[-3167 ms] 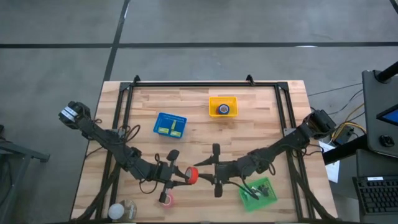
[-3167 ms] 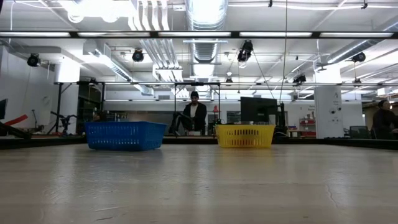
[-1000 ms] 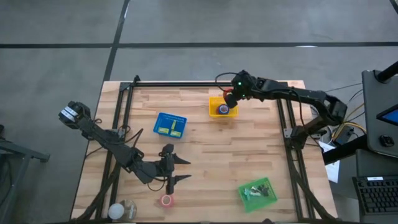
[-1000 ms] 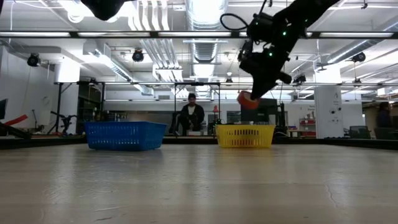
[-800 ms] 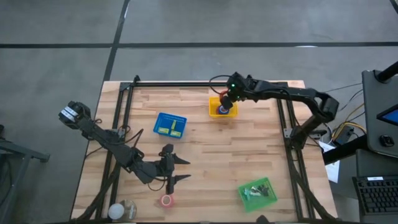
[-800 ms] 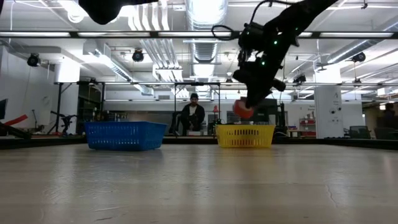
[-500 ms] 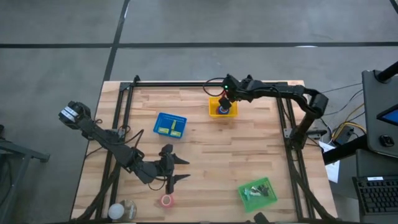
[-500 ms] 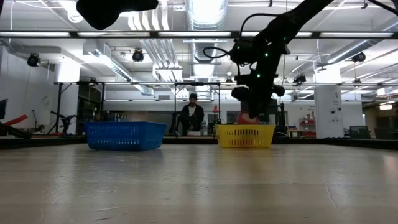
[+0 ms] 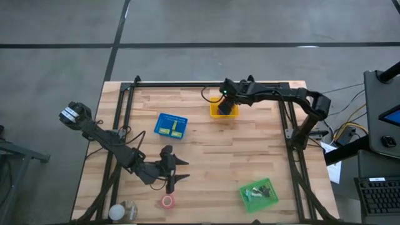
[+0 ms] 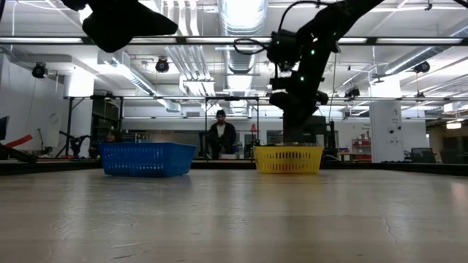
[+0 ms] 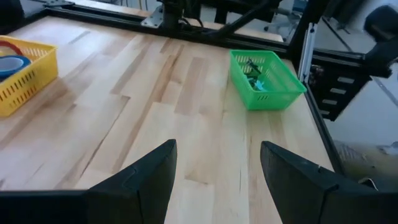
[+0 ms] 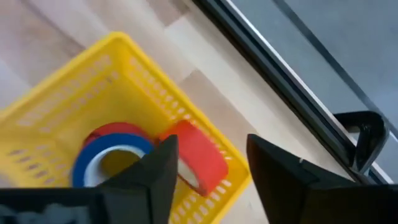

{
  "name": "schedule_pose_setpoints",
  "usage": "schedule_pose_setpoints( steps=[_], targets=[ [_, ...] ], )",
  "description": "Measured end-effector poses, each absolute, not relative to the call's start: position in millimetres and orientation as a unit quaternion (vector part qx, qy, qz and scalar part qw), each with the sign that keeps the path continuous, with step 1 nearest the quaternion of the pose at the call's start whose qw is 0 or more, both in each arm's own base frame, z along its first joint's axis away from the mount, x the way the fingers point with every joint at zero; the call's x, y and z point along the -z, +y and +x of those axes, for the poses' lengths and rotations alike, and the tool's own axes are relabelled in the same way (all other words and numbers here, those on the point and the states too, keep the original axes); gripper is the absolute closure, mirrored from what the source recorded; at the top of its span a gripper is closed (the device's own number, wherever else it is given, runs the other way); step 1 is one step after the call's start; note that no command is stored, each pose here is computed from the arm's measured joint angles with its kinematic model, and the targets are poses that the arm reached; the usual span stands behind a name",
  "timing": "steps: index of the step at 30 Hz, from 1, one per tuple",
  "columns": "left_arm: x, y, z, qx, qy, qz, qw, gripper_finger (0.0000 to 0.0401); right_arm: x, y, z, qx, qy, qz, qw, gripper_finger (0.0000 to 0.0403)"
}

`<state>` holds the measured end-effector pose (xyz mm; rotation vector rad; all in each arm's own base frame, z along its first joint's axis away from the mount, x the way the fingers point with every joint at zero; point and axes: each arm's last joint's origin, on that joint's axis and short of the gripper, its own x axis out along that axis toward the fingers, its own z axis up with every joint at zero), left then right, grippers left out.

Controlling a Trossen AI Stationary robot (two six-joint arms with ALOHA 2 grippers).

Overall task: Pick and place Stapler, Stapler remover, tape
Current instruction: Put the orange tape into the yellow bin, then put the pink tape into the yellow bin

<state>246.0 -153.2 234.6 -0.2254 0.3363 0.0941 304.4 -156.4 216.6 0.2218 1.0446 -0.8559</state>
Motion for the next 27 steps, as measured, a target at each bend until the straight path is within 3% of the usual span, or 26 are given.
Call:
schedule_pose_setpoints(
  steps=[7,11,14,20,27],
  targets=[
    [-218.3,-151.3,238.4,-0.028,0.262,-0.125,0.956,0.0167,-249.3,-119.6,302.7,0.356,0.453,0.083,0.813,0.0166],
    [-202.1,-146.8,226.5,-0.063,0.362,-0.201,0.908,0.0167,-271.6,-87.2,301.8,0.321,0.42,0.074,0.846,0.0152],
    [-195.8,-151.6,216.6,-0.041,0.432,-0.238,0.869,0.0167,-282.6,-65.2,300.7,0.297,0.401,0.072,0.864,0.0147],
    [-193.6,-177.1,204.0,0.038,0.462,-0.242,0.852,0.0167,-294.7,-32.2,298.8,0.256,0.379,0.068,0.887,0.0146],
    [-172.4,-193.3,203.3,0.021,0.477,-0.243,0.844,0.0167,-294.6,-12.6,300.1,0.231,0.376,0.065,0.895,0.0156]
  ],
)
